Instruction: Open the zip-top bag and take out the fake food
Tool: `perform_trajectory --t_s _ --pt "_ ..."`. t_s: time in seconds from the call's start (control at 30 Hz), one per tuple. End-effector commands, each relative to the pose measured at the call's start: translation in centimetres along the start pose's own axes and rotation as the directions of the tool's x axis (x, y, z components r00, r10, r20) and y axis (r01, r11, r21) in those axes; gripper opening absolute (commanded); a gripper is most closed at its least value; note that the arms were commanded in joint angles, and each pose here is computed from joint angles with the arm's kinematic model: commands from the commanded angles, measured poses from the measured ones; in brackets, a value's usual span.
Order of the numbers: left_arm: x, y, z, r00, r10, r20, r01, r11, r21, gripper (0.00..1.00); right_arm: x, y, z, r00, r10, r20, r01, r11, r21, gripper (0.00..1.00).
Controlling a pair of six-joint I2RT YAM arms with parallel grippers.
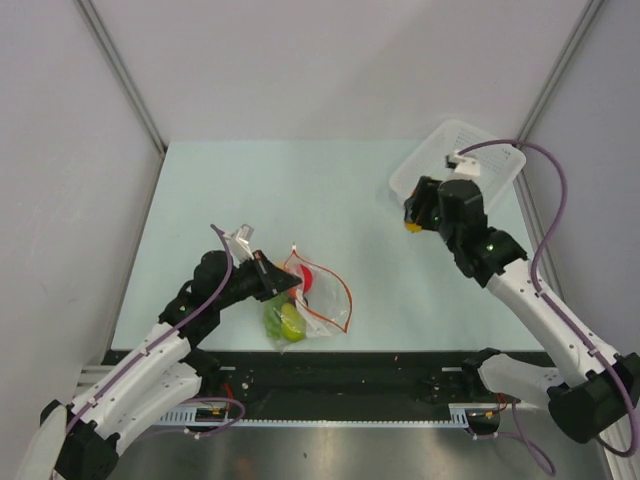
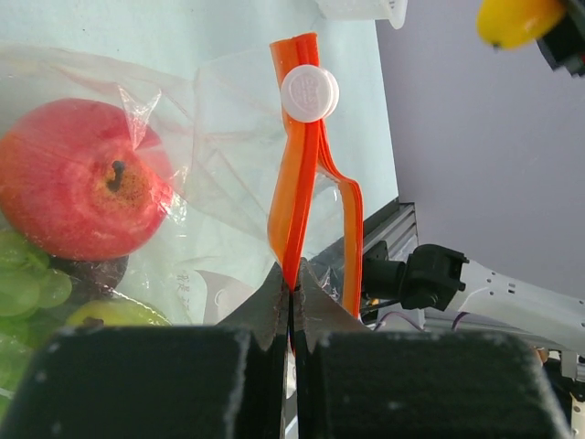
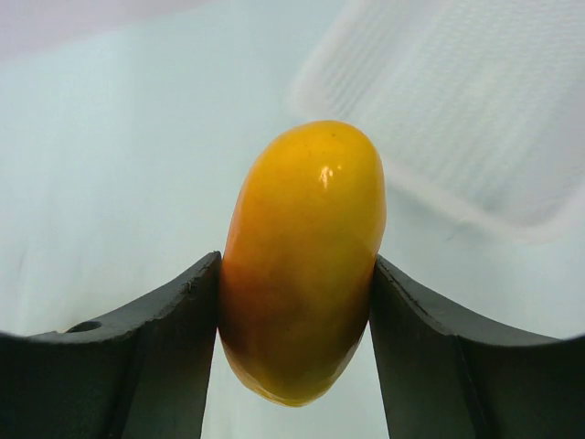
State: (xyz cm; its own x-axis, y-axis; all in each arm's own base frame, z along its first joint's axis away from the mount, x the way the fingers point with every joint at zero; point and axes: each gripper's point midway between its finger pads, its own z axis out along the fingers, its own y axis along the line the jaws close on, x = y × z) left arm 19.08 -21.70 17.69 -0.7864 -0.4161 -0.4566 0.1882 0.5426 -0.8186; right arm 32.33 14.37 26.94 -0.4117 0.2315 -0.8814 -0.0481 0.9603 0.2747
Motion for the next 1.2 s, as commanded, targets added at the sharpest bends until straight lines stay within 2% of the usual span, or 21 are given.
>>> perform_trajectory --t_s 0.0,0.03,0.1,0.23,0.3,0.33,0.6,0.63,0.67,0.73,0.77,0.83,0.87,1.03,1.07,1.13,1.17 --pt "-0.5 -0.8 -0.5 0.999 0.029 0.026 -0.030 0.999 0.030 0.00 -5.5 -6.7 2.7 0.971 0.171 0.167 -0.194 0.972 0.132 0.05" --pt "-0.3 -0.7 -0.6 0.999 0.025 0.025 -0.025 0.999 0.032 0.00 -4.9 -7.4 4.4 0.973 0.194 0.128 -0.211 0.969 0.129 0.05" --pt "-0.1 -0.9 -0.6 1.000 0.010 0.017 -0.011 0.999 0.050 0.00 -6.4 -10.6 5.9 0.958 0.245 0.151 -0.271 0.946 0.181 0.05" --pt "0.4 -0.6 -0.5 1.000 0.004 0.005 -0.004 0.998 0.057 0.00 -5.1 -14.5 10.8 0.957 0.283 0.065 -0.290 0.925 0.245 0.08" --pt "0.4 -0.5 -0.4 1.000 0.001 0.006 -0.001 0.998 0.057 0.00 -4.6 -15.0 12.1 0.959 0.281 0.029 -0.279 0.925 0.258 0.10" --pt "0.3 -0.6 -0.5 1.000 0.002 0.008 -0.002 0.998 0.059 0.00 -5.3 -16.6 12.5 0.959 0.281 0.039 -0.280 0.915 0.289 0.11" --pt "-0.1 -0.8 -0.7 0.999 0.030 0.014 -0.031 0.999 0.037 0.00 -2.0 -20.7 16.2 0.940 0.332 -0.079 -0.278 0.879 0.388 0.22" --pt "-0.2 -0.8 -0.7 0.999 0.029 0.014 -0.029 0.999 0.039 0.00 -1.7 -20.9 16.2 0.936 0.338 -0.096 -0.274 0.873 0.403 0.25" --pt "-0.1 -0.9 -0.7 0.999 0.031 0.011 -0.031 0.999 0.041 0.00 -1.2 -21.2 16.3 0.934 0.340 -0.106 -0.270 0.870 0.413 0.32" --pt "-0.2 -0.8 -0.7 0.999 0.031 0.015 -0.032 0.999 0.036 0.00 -0.7 -21.3 16.6 0.932 0.341 -0.120 -0.266 0.871 0.413 0.38" --pt "-0.2 -0.7 -0.7 0.999 0.029 0.019 -0.030 0.999 0.033 0.00 -0.4 -21.3 16.6 0.931 0.343 -0.126 -0.265 0.871 0.414 0.47" --pt "-0.2 -0.8 -0.7 0.999 0.026 0.019 -0.027 0.999 0.037 0.00 -0.3 -21.2 16.5 0.931 0.341 -0.131 -0.261 0.872 0.414 0.53" --pt "-0.2 -0.8 -0.7 0.999 0.027 0.020 -0.028 0.999 0.040 0.00 -0.3 -21.1 16.4 0.933 0.336 -0.131 -0.256 0.872 0.417 0.61" --pt "-0.4 -0.9 -0.8 0.999 0.034 0.023 -0.035 0.999 0.036 0.00 -0.6 -20.8 15.8 0.941 0.315 -0.126 -0.234 0.872 0.430 0.72" --pt "-0.4 -1.0 -0.8 0.999 0.032 0.024 -0.033 0.999 0.037 0.00 -0.8 -20.7 15.7 0.944 0.307 -0.124 -0.227 0.873 0.431 0.78" --pt "-0.4 -1.2 -0.9 0.999 0.029 0.021 -0.030 0.999 0.044 0.00 -0.7 -20.4 15.4 0.945 0.300 -0.133 -0.216 0.873 0.438 0.80" --pt "-0.3 -1.2 -1.0 0.999 0.029 0.021 -0.030 0.998 0.046 0.00 -0.8 -20.3 15.3 0.946 0.298 -0.129 -0.214 0.871 0.441 0.85"
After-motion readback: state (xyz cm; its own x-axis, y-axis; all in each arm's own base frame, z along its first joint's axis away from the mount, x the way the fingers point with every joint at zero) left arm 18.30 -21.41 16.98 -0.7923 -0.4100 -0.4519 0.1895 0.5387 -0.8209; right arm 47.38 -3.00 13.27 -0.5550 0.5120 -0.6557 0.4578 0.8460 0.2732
